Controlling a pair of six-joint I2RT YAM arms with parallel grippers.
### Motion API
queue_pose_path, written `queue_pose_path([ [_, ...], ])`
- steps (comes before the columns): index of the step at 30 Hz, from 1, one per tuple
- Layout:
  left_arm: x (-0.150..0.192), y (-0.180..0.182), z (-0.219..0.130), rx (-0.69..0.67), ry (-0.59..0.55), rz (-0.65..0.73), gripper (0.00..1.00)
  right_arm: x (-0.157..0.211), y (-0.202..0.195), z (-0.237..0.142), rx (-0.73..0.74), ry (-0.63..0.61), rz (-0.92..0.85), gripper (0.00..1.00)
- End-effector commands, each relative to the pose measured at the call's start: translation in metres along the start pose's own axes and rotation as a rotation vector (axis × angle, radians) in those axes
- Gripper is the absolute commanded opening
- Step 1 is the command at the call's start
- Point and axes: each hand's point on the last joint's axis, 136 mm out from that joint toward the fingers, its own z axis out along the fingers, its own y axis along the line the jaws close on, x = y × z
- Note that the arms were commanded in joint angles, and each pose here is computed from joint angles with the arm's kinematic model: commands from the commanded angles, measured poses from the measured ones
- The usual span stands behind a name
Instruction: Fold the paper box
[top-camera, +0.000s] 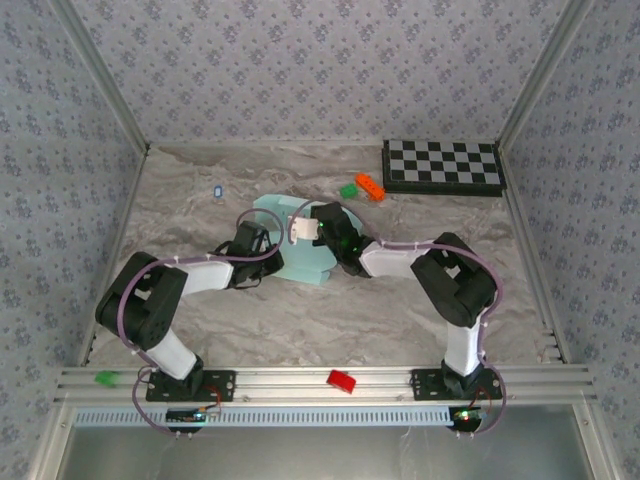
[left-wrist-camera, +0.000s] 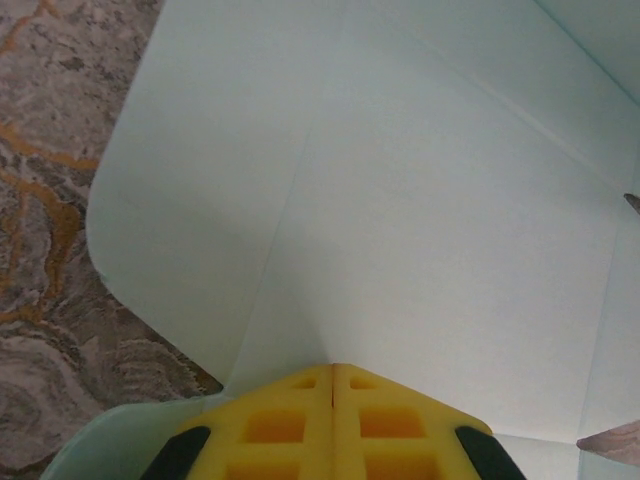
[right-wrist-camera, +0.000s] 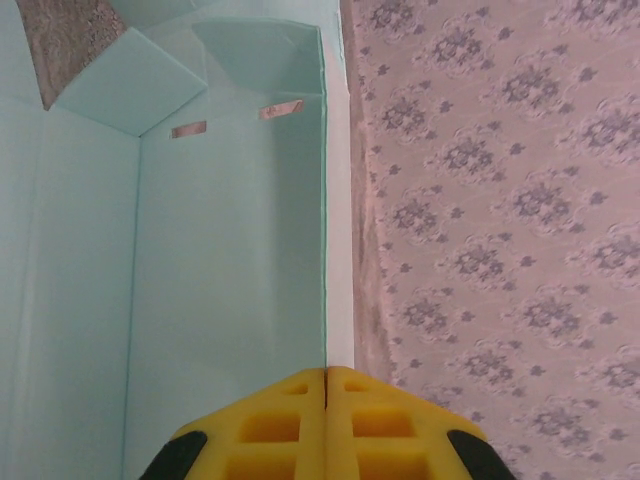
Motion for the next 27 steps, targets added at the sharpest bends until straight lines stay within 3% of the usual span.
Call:
queue_pose_path([
  [1, 0.016, 0.016, 0.007, -0.05, 0.063, -0.028, 0.0, -0.002, 0.02, 0.003, -0.005, -0.013, -0.083, 0.01],
  [17, 0.005, -0.007, -0.003, 0.02, 0.053, -0.002, 0.0, 0.003, 0.03, 0.009, 0.014, -0.02, -0.135, 0.02],
  [21, -0.007, -0.017, -0.022, 0.02, 0.021, 0.048, 0.09, 0.006, 0.022, 0.011, 0.018, -0.026, -0.139, 0.01],
  [27, -0.034, -0.019, -0.06, -0.046, -0.069, 0.135, 0.32, 0.007, 0.012, 0.014, 0.025, -0.04, -0.147, 0.02],
])
